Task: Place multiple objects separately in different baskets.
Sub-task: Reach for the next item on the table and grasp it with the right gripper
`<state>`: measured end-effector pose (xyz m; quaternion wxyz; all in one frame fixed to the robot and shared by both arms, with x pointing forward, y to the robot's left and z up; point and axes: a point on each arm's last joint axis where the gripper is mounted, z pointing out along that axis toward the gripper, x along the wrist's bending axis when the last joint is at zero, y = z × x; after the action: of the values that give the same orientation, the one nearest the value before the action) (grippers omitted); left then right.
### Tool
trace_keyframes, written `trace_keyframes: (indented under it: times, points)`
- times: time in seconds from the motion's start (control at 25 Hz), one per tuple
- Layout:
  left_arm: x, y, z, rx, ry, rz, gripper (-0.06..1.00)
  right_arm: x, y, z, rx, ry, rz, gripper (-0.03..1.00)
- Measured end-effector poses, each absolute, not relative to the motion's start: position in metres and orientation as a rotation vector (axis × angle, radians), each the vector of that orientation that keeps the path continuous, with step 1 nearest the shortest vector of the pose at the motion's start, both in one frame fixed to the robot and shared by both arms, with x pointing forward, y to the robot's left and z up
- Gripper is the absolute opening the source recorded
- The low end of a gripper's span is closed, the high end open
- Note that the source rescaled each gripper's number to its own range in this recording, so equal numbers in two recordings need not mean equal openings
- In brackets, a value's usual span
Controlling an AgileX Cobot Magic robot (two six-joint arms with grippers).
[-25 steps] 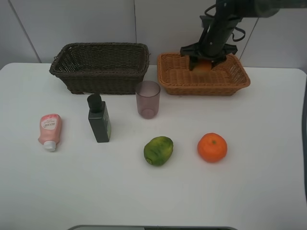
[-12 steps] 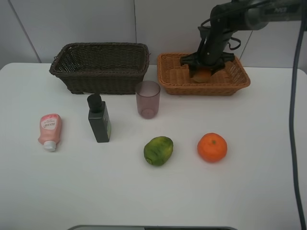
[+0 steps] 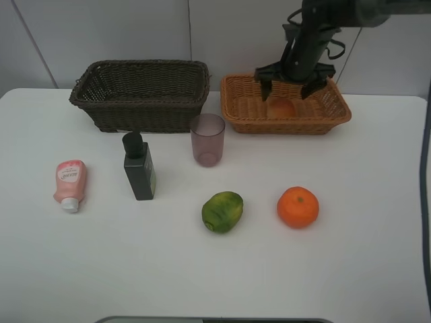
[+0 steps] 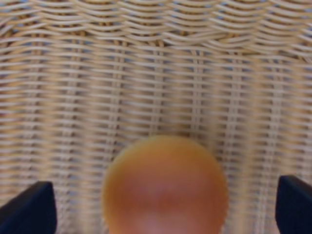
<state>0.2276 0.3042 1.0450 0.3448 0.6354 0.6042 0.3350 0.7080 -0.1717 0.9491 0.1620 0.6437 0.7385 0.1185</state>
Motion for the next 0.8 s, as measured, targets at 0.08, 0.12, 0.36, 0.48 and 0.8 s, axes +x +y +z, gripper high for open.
trace_keyframes:
  times: [0.08,0.12,0.36,0.48,0.8]
  points:
    - [0.228,0.304,1.045,1.650,1.569,0.870,1.00,0.700,-0.169,0.963,1.870,2.120,0.329,1.00]
    - [0.228,0.304,1.045,1.650,1.569,0.870,1.00,0.695,-0.166,0.970,1.885,2.133,0.317,1.00]
    - [0.228,0.304,1.045,1.650,1.569,0.870,1.00,0.648,-0.156,0.984,1.888,2.221,0.254,1.00]
    - [0.228,0.304,1.045,1.650,1.569,0.870,1.00,0.618,-0.158,0.984,1.906,2.252,0.267,1.00]
    - [0.228,0.304,1.045,1.650,1.569,0.870,1.00,0.538,-0.165,0.986,1.908,2.316,0.308,1.00]
